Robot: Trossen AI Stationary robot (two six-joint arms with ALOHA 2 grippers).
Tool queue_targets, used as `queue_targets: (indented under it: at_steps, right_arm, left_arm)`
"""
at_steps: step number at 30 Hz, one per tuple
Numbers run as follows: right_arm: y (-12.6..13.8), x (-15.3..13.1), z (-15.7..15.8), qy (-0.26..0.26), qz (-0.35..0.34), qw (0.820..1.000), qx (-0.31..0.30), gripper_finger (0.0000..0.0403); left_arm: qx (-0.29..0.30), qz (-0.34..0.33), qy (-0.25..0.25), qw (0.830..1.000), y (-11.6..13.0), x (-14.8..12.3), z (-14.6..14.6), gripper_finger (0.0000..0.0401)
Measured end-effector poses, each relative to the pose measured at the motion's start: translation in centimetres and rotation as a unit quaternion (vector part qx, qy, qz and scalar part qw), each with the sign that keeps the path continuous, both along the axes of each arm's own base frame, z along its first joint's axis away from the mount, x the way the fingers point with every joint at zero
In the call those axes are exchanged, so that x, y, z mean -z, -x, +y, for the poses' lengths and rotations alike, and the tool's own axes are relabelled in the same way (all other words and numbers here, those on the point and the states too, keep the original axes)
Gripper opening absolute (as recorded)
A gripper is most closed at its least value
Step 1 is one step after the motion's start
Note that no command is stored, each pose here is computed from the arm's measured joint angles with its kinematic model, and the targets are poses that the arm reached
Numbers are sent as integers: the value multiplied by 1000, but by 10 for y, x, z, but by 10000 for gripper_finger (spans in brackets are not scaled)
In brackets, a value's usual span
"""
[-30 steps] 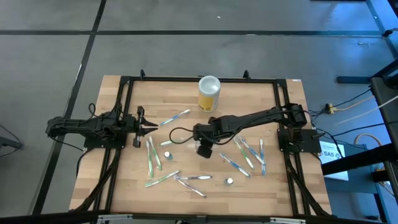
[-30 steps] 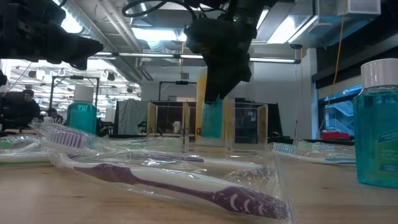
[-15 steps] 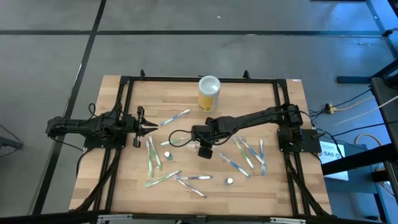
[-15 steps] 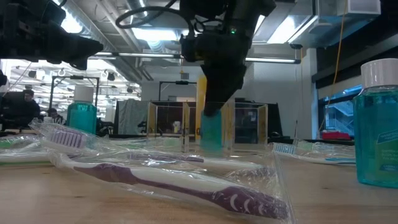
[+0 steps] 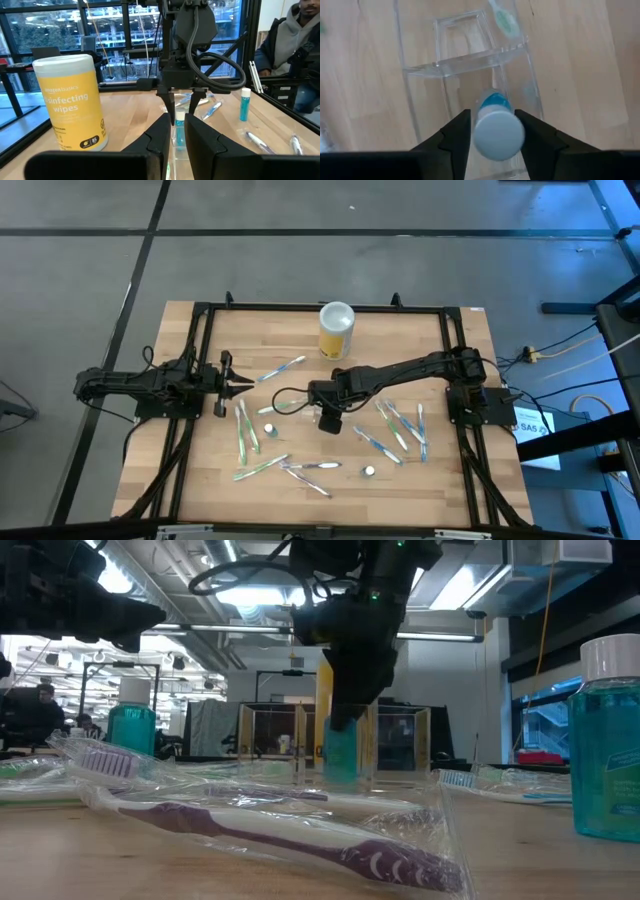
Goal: Pick & Place toothbrushing station
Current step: Put the blue mouthwash into the transparent organizer
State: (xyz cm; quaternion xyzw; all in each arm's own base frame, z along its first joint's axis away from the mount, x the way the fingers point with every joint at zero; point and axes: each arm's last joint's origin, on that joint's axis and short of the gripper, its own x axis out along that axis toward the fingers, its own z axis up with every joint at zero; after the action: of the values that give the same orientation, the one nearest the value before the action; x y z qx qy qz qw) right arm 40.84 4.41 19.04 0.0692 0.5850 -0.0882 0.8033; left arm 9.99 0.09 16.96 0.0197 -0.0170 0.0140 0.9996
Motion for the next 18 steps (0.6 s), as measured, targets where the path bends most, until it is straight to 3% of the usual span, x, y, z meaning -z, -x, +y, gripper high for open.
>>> queue_targets:
  at_steps: [8, 18]
  right_arm:
    - [0, 0, 0, -6, -2, 1000, 13, 149]
    - [0, -3, 0, -7, 1, 1000, 15, 233]
  left_arm:
    - [0, 0, 0, 1000, 0, 0, 0, 54]
    - [0, 0, 0, 1000, 0, 0, 0, 52]
